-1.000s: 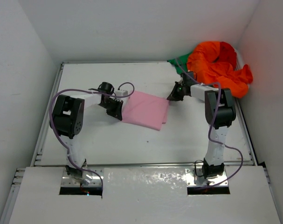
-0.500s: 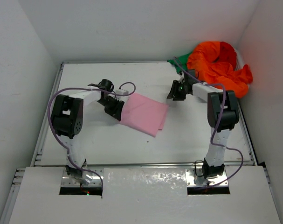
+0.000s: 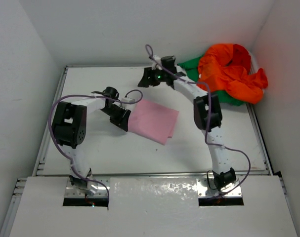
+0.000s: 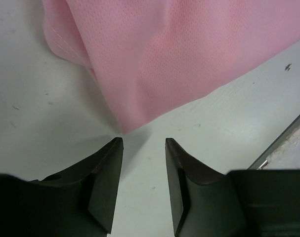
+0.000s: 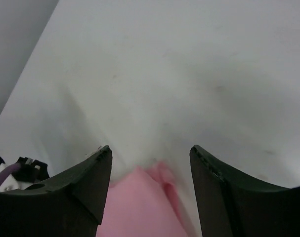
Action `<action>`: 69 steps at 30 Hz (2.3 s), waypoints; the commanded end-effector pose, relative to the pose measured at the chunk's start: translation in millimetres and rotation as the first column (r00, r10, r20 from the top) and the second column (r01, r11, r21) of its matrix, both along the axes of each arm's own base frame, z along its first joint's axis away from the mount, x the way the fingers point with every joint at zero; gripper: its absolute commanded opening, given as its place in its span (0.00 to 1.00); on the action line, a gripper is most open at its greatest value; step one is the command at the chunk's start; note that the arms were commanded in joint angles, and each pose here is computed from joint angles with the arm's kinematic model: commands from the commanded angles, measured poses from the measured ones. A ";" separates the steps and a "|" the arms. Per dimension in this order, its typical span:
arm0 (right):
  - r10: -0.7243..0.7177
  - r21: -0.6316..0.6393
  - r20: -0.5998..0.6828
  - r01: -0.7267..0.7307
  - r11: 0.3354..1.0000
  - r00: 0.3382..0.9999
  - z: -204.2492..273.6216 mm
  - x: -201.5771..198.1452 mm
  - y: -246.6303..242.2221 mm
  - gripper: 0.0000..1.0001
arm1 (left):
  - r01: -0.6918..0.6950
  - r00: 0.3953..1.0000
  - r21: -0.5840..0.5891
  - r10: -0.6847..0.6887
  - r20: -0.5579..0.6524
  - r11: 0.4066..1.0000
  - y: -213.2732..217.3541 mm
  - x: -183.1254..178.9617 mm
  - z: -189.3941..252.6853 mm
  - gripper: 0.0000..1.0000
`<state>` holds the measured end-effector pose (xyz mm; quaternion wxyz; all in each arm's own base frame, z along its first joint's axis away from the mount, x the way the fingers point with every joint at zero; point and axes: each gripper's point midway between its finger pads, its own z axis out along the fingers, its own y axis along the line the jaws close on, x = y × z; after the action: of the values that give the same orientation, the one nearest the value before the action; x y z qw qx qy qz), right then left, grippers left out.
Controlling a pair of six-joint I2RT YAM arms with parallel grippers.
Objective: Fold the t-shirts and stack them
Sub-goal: Smooth out wrinkles on the folded tshirt
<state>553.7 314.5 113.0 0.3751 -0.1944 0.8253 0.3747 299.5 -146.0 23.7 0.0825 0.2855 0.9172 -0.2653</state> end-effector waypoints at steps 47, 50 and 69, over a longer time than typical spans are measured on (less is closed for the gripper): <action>0.228 0.060 -0.113 -0.222 0.973 0.967 -52.2 -63.5 53.6 0.40 | -0.067 0.992 -0.036 0.070 0.105 0.997 -0.6 21.3 -5.7 0.37; 0.233 0.047 -0.110 -0.229 0.972 0.966 -53.3 -69.6 49.7 0.42 | -0.071 0.992 -0.043 0.075 0.099 0.997 -2.1 21.6 -6.8 0.33; 0.169 -0.048 -0.051 -0.171 0.984 0.984 -50.3 -53.3 42.7 0.57 | -0.067 0.996 -0.072 0.071 0.061 0.995 -8.8 16.9 -16.1 0.00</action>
<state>483.4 352.7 16.9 0.2594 -0.2445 0.8424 0.4040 314.8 -151.6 9.9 0.1276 0.2602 0.9184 -0.2692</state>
